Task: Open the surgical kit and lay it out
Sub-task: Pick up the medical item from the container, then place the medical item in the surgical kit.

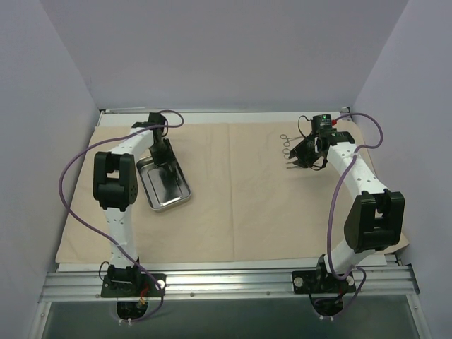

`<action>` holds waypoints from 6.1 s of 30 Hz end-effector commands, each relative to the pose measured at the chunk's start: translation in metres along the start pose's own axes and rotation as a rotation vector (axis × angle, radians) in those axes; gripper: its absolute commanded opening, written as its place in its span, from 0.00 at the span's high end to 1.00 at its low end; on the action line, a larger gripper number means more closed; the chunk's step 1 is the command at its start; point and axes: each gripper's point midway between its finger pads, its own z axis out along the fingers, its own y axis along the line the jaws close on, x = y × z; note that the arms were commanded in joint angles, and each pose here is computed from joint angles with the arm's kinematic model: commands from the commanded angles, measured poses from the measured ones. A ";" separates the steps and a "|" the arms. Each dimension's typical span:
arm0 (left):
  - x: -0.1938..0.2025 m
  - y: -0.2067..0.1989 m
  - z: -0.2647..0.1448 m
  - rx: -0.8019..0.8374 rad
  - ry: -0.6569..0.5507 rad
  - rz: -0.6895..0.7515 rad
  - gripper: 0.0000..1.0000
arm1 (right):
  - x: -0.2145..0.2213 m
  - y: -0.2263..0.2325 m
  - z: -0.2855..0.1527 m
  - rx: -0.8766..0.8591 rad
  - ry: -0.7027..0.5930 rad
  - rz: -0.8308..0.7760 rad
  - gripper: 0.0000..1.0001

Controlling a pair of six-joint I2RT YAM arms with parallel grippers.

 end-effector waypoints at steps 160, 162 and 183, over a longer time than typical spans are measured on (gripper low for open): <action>0.074 -0.012 -0.216 0.407 -0.228 0.231 0.26 | 0.028 -0.008 -0.003 0.145 0.060 0.070 1.00; 0.069 -0.016 -0.210 0.413 -0.218 0.236 0.27 | 0.020 -0.022 0.004 0.199 0.054 0.134 1.00; 0.031 -0.016 -0.175 0.410 -0.157 0.221 0.29 | -0.023 -0.102 0.078 0.498 0.059 0.558 1.00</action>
